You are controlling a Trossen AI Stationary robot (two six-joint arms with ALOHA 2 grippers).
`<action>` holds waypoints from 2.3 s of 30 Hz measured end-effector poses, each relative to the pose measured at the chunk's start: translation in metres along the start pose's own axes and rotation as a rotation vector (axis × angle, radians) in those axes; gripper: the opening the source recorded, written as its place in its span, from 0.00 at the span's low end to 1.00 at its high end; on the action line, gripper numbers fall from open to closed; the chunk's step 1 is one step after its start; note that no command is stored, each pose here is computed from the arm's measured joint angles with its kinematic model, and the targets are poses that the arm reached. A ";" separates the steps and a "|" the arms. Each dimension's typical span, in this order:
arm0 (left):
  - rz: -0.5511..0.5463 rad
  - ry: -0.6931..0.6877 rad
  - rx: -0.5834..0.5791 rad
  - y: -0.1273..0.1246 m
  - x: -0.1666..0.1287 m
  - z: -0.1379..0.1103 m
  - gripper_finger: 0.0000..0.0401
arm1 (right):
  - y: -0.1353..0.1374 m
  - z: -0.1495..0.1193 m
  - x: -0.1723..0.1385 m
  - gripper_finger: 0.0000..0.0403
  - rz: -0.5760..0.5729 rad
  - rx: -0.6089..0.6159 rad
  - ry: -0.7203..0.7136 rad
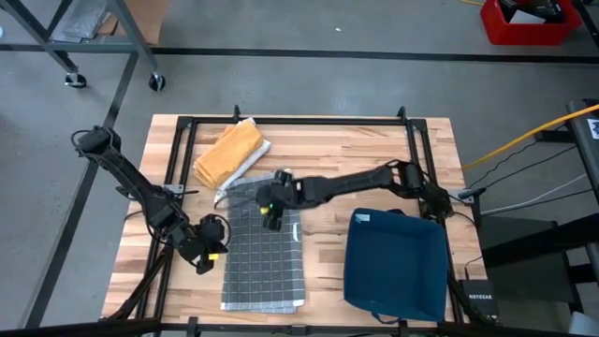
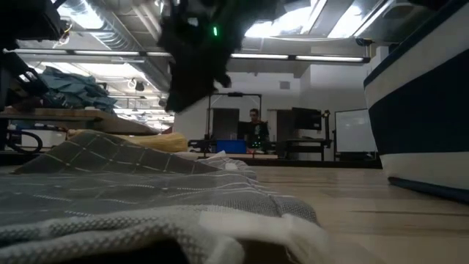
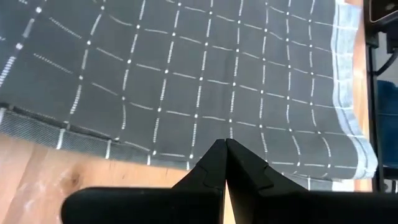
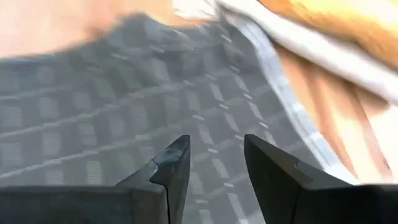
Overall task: Fold towel
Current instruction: Fold the gray towel
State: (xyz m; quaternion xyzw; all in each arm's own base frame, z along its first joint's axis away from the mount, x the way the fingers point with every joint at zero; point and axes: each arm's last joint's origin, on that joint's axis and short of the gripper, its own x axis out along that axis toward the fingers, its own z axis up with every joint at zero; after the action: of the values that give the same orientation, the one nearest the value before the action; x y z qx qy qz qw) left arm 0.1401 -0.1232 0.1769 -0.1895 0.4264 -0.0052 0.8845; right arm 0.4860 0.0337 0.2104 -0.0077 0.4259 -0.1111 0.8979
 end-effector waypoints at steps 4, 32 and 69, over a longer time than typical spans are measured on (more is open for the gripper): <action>0.004 0.003 0.010 0.000 0.000 0.000 0.00 | -0.029 -0.012 0.017 0.39 -0.037 0.076 0.045; 0.009 0.004 0.033 0.001 0.000 0.000 0.00 | -0.062 -0.071 0.049 0.39 -0.092 0.172 0.253; -0.155 -0.103 0.375 -0.015 -0.002 0.010 0.05 | 0.017 -0.033 -0.052 0.39 0.107 -0.173 0.267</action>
State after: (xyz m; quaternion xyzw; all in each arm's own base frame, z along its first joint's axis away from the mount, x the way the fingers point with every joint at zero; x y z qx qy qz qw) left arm 0.1488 -0.1335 0.1889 -0.0536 0.3564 -0.1428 0.9218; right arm 0.4319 0.0636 0.2268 -0.0476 0.5492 -0.0262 0.8339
